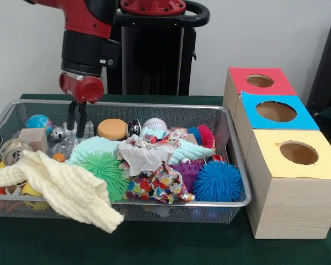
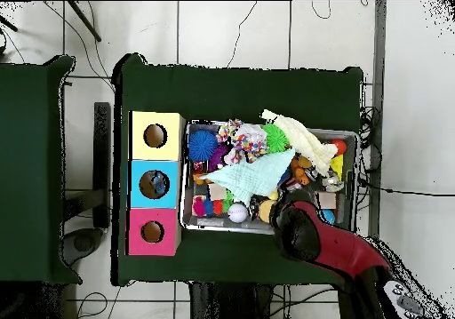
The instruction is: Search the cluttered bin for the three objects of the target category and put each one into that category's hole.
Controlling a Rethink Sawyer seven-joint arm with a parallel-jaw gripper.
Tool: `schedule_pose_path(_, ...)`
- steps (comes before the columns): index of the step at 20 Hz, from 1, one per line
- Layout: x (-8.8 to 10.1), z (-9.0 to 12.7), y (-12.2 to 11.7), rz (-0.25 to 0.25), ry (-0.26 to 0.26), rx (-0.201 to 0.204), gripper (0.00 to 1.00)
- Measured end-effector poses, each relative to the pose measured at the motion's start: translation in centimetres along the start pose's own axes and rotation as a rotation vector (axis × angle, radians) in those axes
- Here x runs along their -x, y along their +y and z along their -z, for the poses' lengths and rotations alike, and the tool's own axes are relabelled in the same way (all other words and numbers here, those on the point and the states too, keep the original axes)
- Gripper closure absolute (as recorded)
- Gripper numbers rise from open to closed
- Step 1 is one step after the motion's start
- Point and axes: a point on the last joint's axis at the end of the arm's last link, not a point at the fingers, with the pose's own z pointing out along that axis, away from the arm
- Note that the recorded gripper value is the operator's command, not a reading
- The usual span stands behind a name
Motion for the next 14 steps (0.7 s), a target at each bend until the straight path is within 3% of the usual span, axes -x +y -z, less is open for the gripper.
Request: schedule_pose_path(14,-1.7,-1.3,-0.8,0.009,0.026,-0.005,0.00)
